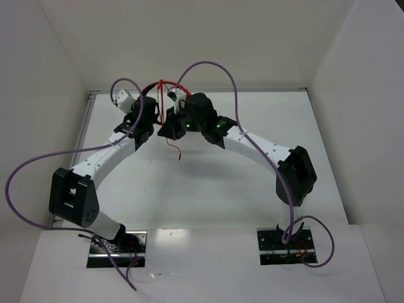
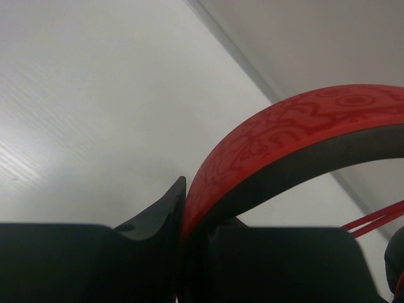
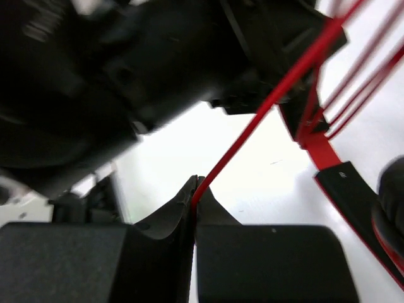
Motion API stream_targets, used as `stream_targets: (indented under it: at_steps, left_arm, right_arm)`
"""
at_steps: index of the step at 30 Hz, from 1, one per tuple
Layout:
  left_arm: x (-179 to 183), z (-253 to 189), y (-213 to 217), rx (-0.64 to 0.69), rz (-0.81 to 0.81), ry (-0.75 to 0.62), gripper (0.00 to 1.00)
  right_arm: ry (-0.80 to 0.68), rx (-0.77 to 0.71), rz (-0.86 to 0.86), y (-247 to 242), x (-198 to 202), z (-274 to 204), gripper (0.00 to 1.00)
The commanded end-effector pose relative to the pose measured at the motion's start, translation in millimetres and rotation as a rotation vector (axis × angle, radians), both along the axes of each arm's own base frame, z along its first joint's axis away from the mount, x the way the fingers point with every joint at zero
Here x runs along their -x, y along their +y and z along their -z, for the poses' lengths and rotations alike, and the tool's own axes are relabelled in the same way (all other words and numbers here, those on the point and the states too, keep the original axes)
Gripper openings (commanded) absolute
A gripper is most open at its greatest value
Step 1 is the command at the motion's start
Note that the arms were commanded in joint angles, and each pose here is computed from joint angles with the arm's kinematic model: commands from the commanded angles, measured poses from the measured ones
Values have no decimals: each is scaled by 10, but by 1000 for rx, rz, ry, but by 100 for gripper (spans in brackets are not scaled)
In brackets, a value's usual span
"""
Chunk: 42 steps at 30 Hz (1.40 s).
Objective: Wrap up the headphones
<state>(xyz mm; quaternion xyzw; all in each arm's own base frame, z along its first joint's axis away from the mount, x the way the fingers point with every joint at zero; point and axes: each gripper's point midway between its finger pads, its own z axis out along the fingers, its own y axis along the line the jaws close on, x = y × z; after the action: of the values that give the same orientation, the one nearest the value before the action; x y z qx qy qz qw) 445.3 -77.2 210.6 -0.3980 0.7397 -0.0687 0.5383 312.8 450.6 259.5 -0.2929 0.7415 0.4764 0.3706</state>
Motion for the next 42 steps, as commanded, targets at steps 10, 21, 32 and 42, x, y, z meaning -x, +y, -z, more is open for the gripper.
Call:
stream_targets:
  at_steps: [10, 21, 32, 42]
  left_arm:
    - [-471, -1327, -435, 533, 30, -374, 0]
    - [-499, -1903, -521, 694, 105, -469, 0]
    - [-425, -2105, -676, 769, 192, -479, 0]
    - [-369, -2486, -703, 776, 241, -541, 0]
  right_arm:
    - [-204, 23, 251, -259, -327, -217, 2]
    - [-349, -36, 411, -484, -202, -240, 2]
    - [-371, -77, 479, -482, -293, -135, 3]
    - [-410, -81, 539, -535, -402, -30, 3]
